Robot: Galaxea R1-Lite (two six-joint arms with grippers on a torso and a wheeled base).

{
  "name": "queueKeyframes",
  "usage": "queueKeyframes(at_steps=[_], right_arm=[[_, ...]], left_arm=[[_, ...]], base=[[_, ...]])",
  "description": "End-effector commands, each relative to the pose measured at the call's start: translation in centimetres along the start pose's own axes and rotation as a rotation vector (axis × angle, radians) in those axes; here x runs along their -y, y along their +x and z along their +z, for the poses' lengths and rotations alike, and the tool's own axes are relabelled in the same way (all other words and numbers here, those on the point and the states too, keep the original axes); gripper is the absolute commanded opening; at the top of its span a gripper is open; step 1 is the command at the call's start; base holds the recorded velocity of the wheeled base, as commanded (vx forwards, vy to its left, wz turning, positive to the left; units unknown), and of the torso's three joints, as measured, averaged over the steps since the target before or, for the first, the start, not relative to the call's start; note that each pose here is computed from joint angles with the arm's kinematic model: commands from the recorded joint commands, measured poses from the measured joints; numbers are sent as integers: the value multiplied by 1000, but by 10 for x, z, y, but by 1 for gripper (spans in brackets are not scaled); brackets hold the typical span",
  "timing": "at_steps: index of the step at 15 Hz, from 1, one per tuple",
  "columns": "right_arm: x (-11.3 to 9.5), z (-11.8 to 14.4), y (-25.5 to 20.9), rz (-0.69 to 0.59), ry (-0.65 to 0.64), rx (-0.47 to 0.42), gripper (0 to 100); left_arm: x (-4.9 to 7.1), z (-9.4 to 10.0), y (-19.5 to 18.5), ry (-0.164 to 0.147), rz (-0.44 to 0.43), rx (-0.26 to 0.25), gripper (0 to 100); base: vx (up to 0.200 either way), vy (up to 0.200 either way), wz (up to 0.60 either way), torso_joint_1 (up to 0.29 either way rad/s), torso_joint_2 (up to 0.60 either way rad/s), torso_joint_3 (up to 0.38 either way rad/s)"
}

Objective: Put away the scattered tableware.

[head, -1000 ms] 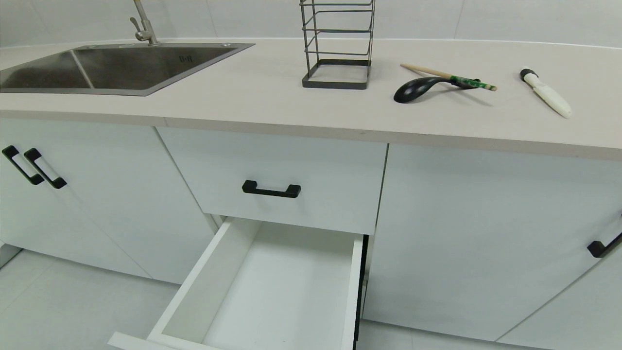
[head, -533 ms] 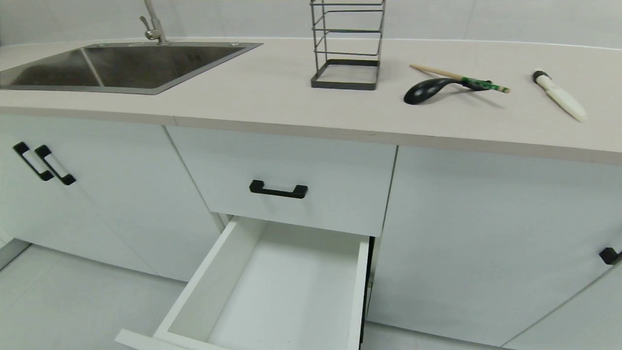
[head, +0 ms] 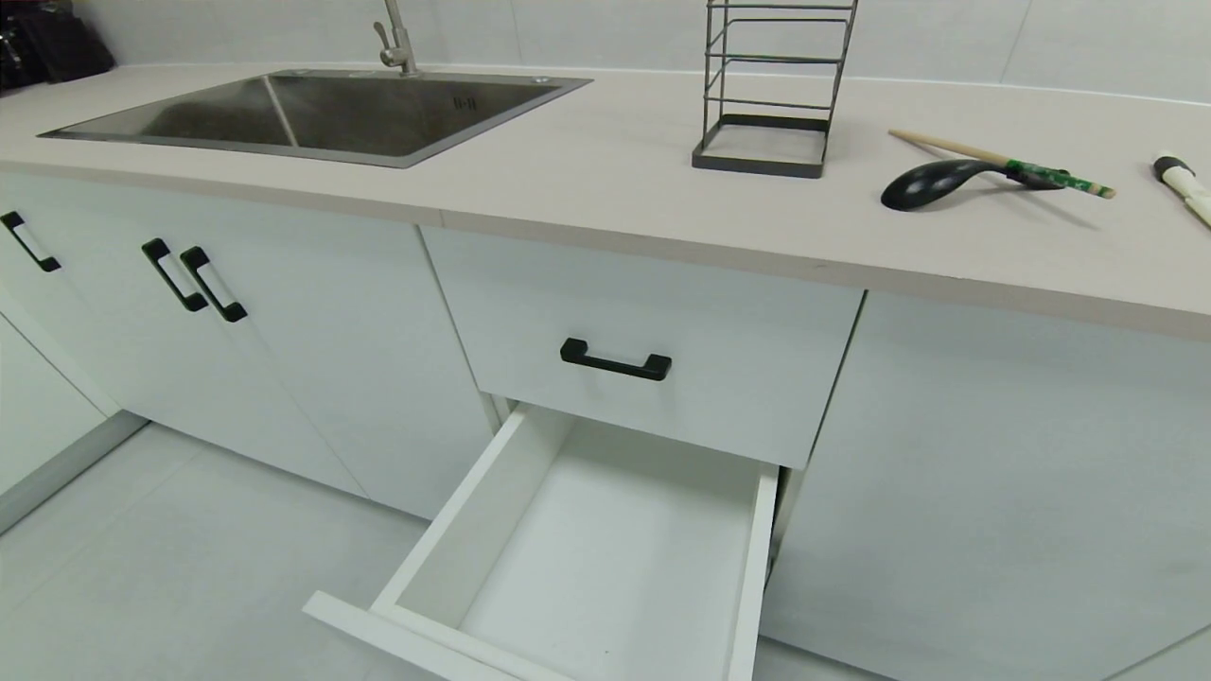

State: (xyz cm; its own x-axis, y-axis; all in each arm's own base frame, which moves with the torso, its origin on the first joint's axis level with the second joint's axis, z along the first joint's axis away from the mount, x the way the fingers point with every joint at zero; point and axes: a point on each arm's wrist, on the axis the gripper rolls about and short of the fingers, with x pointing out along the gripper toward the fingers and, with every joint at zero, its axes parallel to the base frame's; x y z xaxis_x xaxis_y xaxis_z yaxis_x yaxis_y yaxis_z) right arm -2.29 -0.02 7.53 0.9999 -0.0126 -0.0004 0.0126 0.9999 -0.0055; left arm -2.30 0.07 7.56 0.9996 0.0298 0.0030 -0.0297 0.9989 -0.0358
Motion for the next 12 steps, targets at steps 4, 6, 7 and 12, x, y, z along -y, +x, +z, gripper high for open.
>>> queueKeyframes(at_steps=[4,6,7,12], right_arm=[[0,0,0,0,-1,-1,0],[0,0,0,0,-4,-1,0],[0,0,0,-1,-2,-1,0],[0,0,0,0,-5,-1,0]], left_arm=[[0,0,0,-3,1,-1,100],[0,0,0,-3,1,-1,100],[0,0,0,-3,1,-1,100],[0,0,0,-3,1,-1,100]], base=[[0,0,0,0,0,0],[0,0,0,0,0,0],[0,0,0,0,0,0],[0,0,0,0,0,0]])
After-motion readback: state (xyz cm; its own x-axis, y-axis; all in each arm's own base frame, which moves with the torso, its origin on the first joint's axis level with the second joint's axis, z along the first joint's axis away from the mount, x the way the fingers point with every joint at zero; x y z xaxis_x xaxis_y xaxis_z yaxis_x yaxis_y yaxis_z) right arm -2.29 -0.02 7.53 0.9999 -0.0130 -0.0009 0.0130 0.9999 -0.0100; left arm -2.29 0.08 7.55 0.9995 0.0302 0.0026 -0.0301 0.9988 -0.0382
